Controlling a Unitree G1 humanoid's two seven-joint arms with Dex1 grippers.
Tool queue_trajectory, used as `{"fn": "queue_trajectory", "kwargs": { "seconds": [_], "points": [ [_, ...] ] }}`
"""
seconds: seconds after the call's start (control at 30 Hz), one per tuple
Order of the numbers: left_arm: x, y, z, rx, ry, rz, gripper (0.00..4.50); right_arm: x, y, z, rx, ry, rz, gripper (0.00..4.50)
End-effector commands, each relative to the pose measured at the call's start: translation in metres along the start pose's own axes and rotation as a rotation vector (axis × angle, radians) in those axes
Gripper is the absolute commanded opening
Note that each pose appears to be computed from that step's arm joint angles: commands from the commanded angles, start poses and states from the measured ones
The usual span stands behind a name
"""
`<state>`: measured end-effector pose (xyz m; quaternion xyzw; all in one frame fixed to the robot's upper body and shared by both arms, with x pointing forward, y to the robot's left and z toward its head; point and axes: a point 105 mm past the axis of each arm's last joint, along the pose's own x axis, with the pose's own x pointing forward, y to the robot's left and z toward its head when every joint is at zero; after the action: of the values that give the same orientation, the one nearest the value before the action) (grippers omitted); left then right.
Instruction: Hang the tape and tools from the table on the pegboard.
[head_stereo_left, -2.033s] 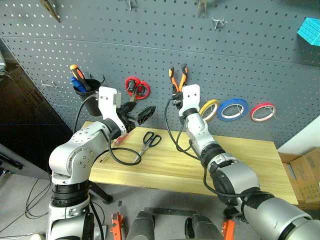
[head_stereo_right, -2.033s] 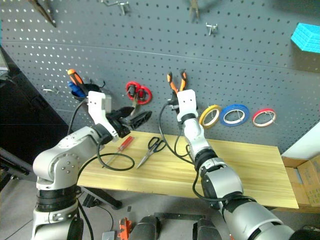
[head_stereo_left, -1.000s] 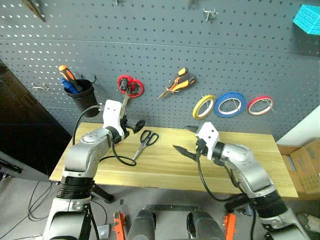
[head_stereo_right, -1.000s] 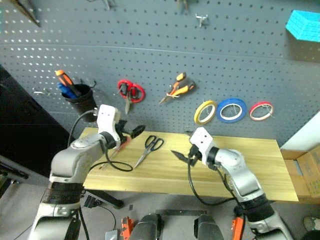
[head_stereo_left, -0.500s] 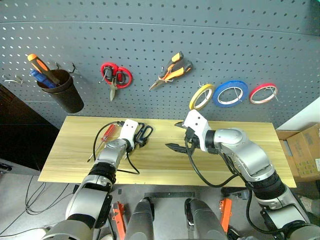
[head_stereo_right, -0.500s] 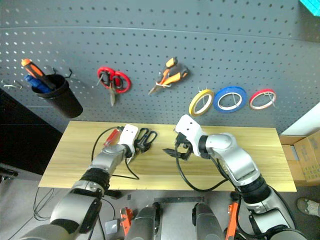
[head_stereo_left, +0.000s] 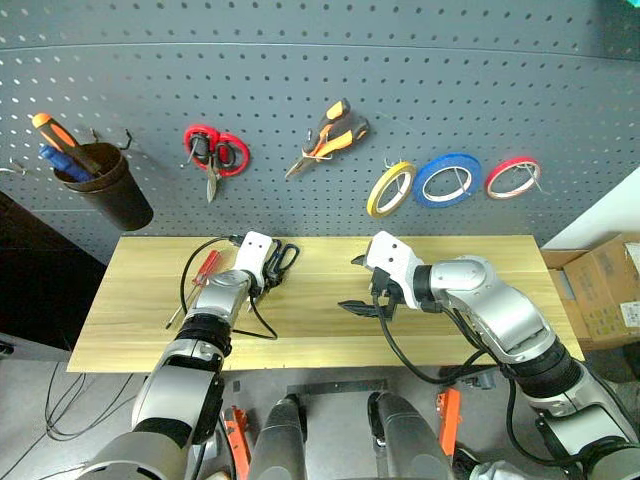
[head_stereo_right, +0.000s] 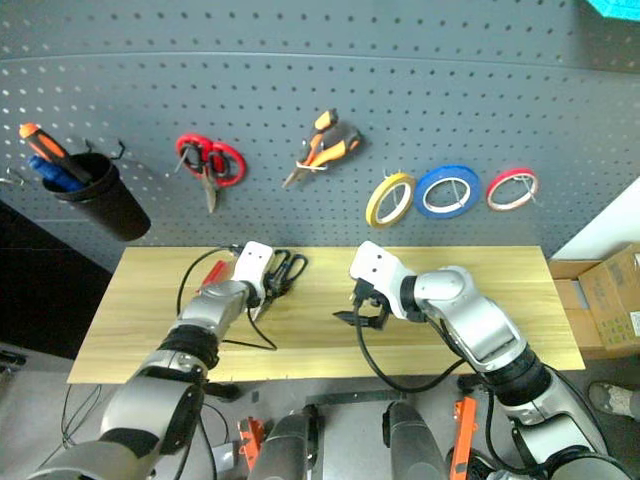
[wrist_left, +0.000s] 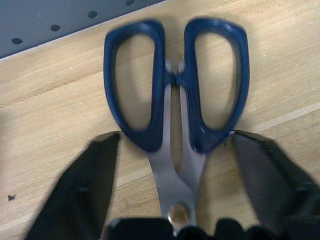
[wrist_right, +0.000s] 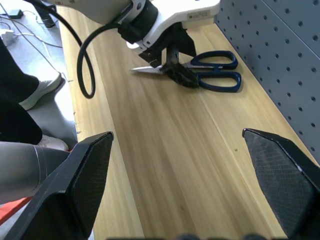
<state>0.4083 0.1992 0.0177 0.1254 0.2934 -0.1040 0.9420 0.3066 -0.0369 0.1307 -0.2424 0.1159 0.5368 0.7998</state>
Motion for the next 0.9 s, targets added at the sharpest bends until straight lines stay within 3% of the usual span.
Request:
{"fn": "queue_trajectory", "kwargs": {
  "seconds": [0.03,0.2,0.6,0.7,0.9],
  "points": [
    [-0.007,0.007,-0.046,-0.026,0.16,0.046,2.21,-0.004,-0.005,0.012,-0.044,-0.033,-0.018,4.5],
    [-0.015,0.009,-0.049,-0.037,0.164,0.06,0.57,-0.004,-0.009,0.012,-0.044,-0.032,-0.027,4.5],
    [-0.022,0.008,-0.034,-0.008,0.109,0.045,0.55,-0.008,-0.015,0.015,-0.041,-0.052,-0.05,4.5],
    [-0.032,0.004,-0.021,0.007,0.032,0.025,0.55,-0.014,-0.016,0.018,-0.017,-0.09,-0.076,4.5],
    [-0.084,-0.003,0.006,0.014,-0.233,0.034,0.55,-0.034,-0.006,0.041,0.09,-0.309,-0.113,4.5]
  ]
}}
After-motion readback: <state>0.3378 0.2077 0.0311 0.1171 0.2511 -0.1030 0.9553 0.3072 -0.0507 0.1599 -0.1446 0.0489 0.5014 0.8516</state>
